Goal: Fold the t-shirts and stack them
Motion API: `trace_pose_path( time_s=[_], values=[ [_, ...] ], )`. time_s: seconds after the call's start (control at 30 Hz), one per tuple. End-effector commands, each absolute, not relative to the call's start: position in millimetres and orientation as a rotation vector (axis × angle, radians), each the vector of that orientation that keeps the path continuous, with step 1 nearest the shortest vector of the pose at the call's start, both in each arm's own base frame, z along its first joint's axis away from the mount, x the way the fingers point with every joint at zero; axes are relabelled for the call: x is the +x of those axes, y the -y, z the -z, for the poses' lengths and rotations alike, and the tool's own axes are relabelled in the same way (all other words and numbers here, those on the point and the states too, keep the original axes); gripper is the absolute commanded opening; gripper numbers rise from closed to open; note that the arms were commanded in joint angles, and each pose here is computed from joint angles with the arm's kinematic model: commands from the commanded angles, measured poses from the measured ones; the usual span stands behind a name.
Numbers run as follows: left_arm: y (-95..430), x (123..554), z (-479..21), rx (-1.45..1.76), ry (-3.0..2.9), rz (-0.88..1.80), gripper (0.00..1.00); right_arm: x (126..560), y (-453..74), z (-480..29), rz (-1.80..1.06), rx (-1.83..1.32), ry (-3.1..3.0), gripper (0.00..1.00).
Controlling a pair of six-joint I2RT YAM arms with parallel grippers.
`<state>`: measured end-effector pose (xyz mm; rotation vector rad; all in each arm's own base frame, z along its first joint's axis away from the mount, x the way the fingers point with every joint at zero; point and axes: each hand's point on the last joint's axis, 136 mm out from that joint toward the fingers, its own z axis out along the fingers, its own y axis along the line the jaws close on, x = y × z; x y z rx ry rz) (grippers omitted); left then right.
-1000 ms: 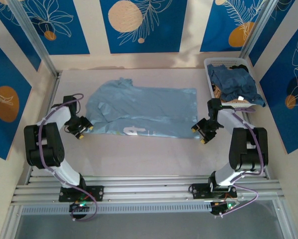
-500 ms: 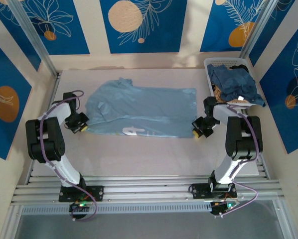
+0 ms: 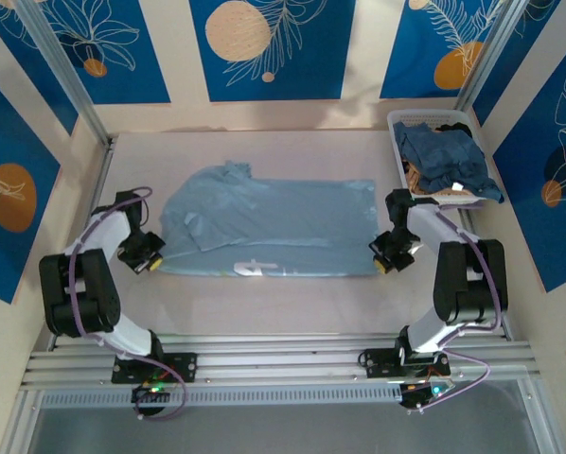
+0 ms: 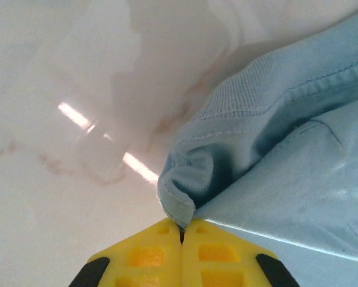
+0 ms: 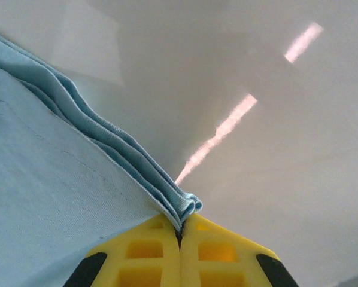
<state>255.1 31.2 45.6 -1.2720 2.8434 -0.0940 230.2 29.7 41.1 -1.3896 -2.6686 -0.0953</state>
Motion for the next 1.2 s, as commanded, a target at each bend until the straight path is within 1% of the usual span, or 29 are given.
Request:
trace_pose_path(
  time_s=[0.0,0.03,0.07,0.1,0.13,0.2,0.23,0.3,0.33,0.4,0.53,0.6,0.67,0.83,0.97,1.07,1.17],
  values=[
    [-36.6,224.2,-38.7,-1.387,-2.845,0.005,0.0,192.0,-24.2,-34.0,-0.025,-1.401,2.578,0.0],
    [-36.4,222.3,-36.5,-1.38,-2.853,0.002,0.0,190.7,-25.0,-31.3,-0.015,-1.398,2.579,0.01],
    [-35.5,223.4,-35.7,-1.367,-2.859,0.013,0.03,191.0,-25.3,-30.8,-0.008,-1.393,2.585,0.07],
    [-35.6,225.6,-36.9,-1.353,-2.862,0.018,0.12,191.4,-25.6,-31.9,-0.005,-1.385,2.593,0.16],
    [-37.5,228.9,-41.1,-1.339,-2.853,0.012,0.23,194.0,-25.6,-35.8,0.001,-1.376,2.611,0.24],
    [-42.0,236.2,-55.0,-1.309,-2.811,-0.01,0.41,200.8,-24.9,-48.3,0.001,-1.358,2.673,0.38],
    [-44.4,240.1,-65.1,-1.292,-2.783,-0.026,0.47,205.6,-25.4,-58.1,0.002,-1.341,2.722,0.43],
    [-41.5,248.8,-83.6,-1.242,-2.746,-0.015,0.49,216.4,-29.5,-78.0,0.029,-1.299,2.831,0.48],
    [-35.2,253.2,-91.5,-1.221,-2.738,0.016,0.53,223.7,-35.8,-87.7,0.076,-1.257,2.897,0.49],
    [-13.5,259.2,-99.3,-1.198,-2.752,0.12,0.53,242.6,-60.7,-102.5,0.282,-1.116,3.031,0.51],
    [49.9,263.9,-93.5,-1.268,-2.754,0.416,0.54,268.5,-140.8,-129.8,0.878,-0.699,3.134,0.55],
    [77.4,265.3,-84.5,-1.325,-2.744,0.524,0.54,272.2,-166.8,-139.5,1.048,-0.57,3.117,0.56],
    [95.2,267.4,-73.1,-1.391,-2.727,0.587,0.54,273.6,-182.3,-142.3,1.144,-0.517,3.076,0.57],
    [106.5,271.1,-50.0,-1.499,-2.713,0.59,0.54,276.6,-194.2,-140.5,1.183,-0.492,3.042,0.57],
    [105.4,270.5,-37.4,-1.509,-2.741,0.545,0.5,277.8,-194.2,-139.7,1.177,-0.499,3.042,0.57],
    [104.0,275.1,-31.8,-1.499,-2.742,0.522,0.44,278.5,-194.3,-139.7,1.177,-0.504,3.038,0.57],
    [102.1,282.0,-31.0,-1.484,-2.727,0.501,0.33,277.5,-194.6,-137.8,1.175,-0.513,3.03,0.56]
  ],
)
